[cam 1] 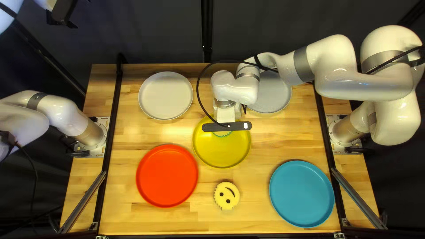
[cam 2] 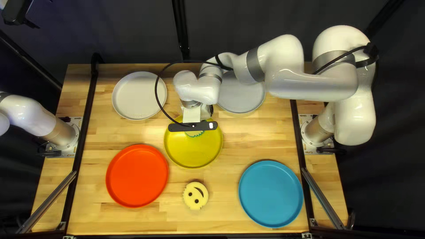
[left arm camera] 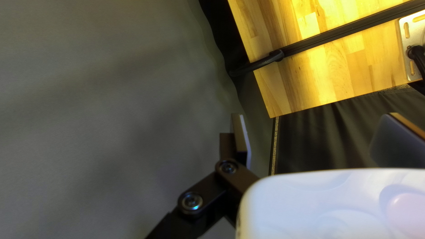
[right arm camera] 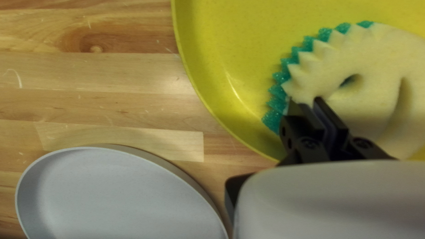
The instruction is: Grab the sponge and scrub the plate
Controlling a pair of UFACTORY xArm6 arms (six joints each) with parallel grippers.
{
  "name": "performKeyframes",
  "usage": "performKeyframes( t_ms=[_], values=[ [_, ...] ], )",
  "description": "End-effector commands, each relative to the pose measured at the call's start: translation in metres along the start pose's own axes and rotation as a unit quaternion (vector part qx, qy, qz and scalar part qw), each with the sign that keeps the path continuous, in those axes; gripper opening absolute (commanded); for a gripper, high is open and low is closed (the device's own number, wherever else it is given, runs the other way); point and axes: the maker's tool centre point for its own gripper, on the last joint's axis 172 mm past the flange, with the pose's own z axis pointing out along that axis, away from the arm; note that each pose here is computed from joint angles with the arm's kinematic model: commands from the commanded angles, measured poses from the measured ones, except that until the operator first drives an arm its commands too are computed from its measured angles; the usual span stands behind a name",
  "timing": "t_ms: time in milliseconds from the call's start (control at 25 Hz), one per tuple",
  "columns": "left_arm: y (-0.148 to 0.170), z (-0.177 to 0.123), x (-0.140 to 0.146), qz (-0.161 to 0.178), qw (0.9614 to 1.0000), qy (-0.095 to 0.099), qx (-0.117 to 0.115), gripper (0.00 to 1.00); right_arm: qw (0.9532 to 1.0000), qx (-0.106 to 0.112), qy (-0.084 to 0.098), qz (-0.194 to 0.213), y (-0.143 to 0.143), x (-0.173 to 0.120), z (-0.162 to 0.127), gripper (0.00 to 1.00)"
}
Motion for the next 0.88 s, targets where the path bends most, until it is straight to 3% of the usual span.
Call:
performKeyframes(
  t_ms=[40,600,880],
  values=[
    [0.000,0.000,0.000,0.000,1.0000,0.000,0.000,1.00,0.9999,0.001,-0.006,-0.010,0.003,0.018,-0.002,0.00],
    [0.000,0.000,0.000,0.000,1.0000,0.000,0.000,1.00,0.9991,0.008,-0.021,-0.037,-0.019,0.085,0.011,0.00],
    [0.000,0.000,0.000,0.000,1.0000,0.000,0.000,1.00,0.9990,0.008,-0.022,-0.038,-0.028,0.093,0.012,0.00]
  ],
)
